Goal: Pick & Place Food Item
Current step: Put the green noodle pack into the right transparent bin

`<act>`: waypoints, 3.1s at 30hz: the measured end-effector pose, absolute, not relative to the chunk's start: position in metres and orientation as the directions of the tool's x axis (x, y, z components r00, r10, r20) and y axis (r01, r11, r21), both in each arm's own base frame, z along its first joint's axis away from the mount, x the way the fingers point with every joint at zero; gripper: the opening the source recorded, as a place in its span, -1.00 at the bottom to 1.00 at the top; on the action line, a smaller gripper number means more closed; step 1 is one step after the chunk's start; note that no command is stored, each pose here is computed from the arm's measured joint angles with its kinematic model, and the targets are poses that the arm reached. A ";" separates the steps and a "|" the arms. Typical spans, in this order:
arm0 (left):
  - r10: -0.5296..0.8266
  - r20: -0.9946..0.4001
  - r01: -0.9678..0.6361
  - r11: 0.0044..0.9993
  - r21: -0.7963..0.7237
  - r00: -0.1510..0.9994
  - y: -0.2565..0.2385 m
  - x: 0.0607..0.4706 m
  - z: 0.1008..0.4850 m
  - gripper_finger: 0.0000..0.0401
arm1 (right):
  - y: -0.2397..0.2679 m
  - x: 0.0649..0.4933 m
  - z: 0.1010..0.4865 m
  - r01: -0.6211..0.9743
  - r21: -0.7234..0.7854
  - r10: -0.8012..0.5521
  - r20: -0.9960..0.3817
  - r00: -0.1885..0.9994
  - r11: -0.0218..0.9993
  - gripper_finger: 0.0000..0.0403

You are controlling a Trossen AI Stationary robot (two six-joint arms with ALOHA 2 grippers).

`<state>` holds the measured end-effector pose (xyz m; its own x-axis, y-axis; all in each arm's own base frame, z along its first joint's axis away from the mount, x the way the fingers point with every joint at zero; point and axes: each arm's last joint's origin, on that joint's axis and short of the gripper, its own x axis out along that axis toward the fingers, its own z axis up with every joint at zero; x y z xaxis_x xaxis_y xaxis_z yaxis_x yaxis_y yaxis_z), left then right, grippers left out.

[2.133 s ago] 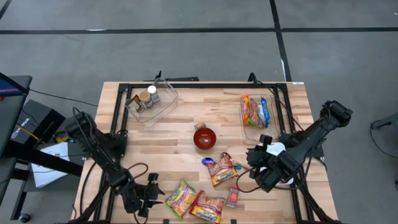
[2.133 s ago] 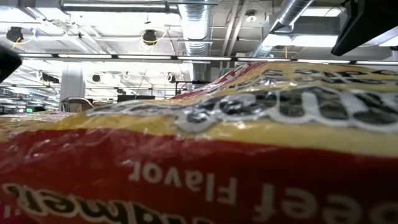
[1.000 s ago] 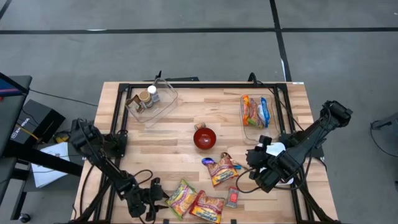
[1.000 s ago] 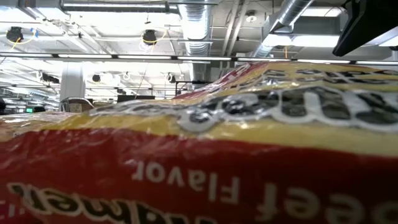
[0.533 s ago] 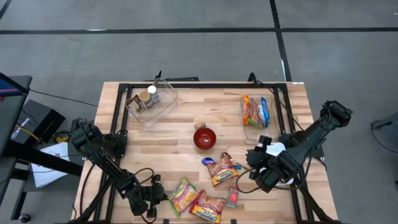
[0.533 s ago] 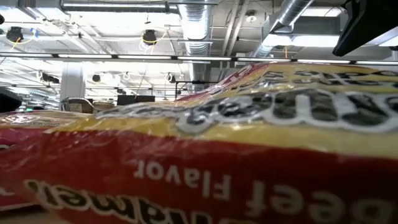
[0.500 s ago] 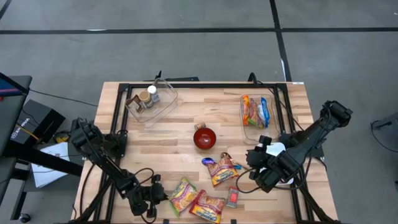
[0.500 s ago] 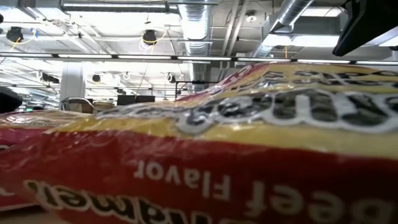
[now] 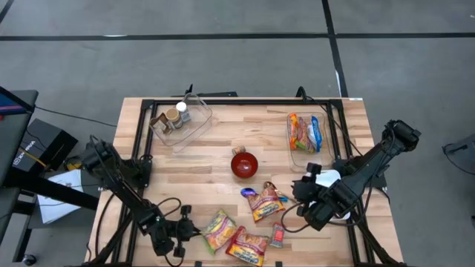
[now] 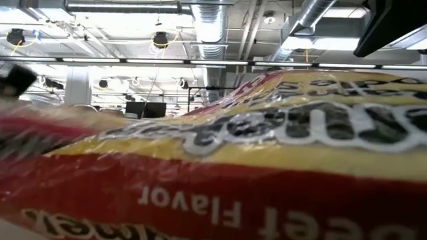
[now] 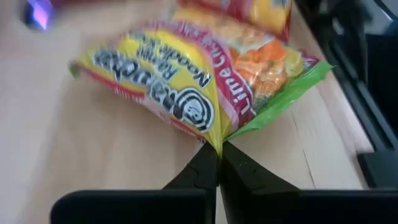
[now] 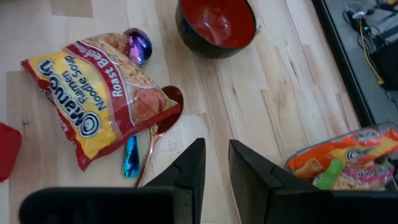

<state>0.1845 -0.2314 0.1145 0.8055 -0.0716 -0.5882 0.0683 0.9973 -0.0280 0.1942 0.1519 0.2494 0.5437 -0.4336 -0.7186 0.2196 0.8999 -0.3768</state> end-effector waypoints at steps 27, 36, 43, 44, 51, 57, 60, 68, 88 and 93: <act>0.165 -0.291 -0.051 0.930 0.363 0.942 -0.169 0.254 0.174 -1.00 | 0.168 0.217 0.262 0.090 -0.473 -0.373 -0.550 0.747 0.877 -0.68; 0.112 -0.270 0.031 0.880 0.474 0.956 -0.158 0.265 0.179 -1.00 | 0.163 0.236 0.270 0.127 -0.426 -0.350 -0.498 0.793 0.896 -0.64; 0.110 -0.305 0.100 0.797 0.595 0.946 -0.158 0.264 0.175 -1.00 | 0.157 0.254 0.276 0.041 -0.356 -0.230 -0.509 0.830 0.934 -0.34; 0.111 -0.305 0.104 0.785 0.611 0.946 -0.158 0.264 0.175 -1.00 | 0.155 0.257 0.277 0.026 -0.347 -0.211 -0.508 0.835 0.938 -0.27; 0.158 -0.293 0.089 0.728 0.680 0.943 -0.146 0.271 0.177 -1.00 | 0.144 0.273 0.284 -0.063 -0.308 -0.100 -0.486 0.868 0.949 0.03; 0.193 -0.262 0.050 0.710 0.702 0.946 -0.137 0.277 0.180 -1.00 | 0.135 0.277 0.277 -0.070 -0.282 -0.087 -0.508 0.857 0.957 0.03; 0.191 -0.235 0.037 0.695 0.718 0.953 -0.137 0.278 0.183 -1.00 | 0.132 0.280 0.275 -0.071 -0.250 -0.068 -0.506 0.860 0.966 0.01; 0.189 -0.212 0.031 0.673 0.739 0.959 -0.137 0.279 0.186 -1.00 | 0.119 0.286 0.268 -0.076 -0.219 -0.046 -0.503 0.863 0.973 -0.01; 0.258 -0.146 -0.060 0.650 0.758 0.955 -0.136 0.280 0.193 -1.00 | 0.113 0.290 0.269 -0.106 -0.170 0.007 -0.499 0.866 0.980 -0.04; 0.258 -0.145 -0.061 0.650 0.757 0.955 -0.136 0.280 0.193 -1.00 | 0.113 0.290 0.269 -0.106 -0.169 0.009 -0.497 0.868 0.980 -0.13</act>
